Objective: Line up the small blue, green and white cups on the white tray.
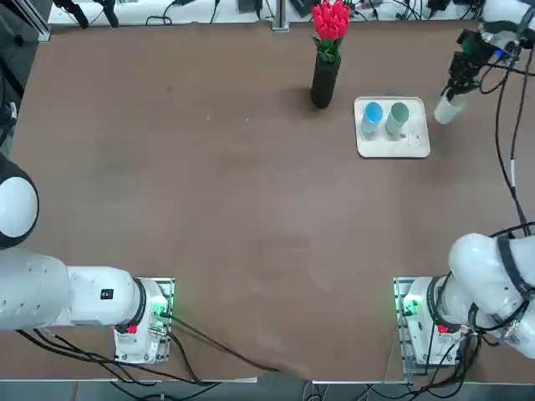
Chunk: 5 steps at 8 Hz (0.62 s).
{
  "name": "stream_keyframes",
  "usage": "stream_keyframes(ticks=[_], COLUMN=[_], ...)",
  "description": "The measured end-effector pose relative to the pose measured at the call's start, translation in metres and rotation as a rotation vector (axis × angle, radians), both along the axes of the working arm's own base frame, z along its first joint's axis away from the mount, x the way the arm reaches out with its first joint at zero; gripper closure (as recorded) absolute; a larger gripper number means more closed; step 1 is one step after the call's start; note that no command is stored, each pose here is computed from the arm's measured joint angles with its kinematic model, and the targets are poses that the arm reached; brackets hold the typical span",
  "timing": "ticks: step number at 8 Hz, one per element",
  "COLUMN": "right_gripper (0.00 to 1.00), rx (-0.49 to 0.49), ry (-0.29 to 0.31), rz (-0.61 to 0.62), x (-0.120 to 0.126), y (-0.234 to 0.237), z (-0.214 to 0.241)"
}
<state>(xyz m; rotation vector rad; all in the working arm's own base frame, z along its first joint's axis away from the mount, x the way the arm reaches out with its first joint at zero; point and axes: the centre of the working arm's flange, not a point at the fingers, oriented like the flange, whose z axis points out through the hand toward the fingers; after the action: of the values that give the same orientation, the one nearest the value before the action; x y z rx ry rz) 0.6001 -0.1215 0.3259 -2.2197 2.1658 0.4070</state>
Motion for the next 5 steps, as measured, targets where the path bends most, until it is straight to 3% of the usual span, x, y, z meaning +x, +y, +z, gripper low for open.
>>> stream_keyframes(ticks=[5], right_gripper=[0.97], rx=[0.029], ry=[-0.043], rz=[-0.049], x=[0.006], y=[0.033], z=[-0.047])
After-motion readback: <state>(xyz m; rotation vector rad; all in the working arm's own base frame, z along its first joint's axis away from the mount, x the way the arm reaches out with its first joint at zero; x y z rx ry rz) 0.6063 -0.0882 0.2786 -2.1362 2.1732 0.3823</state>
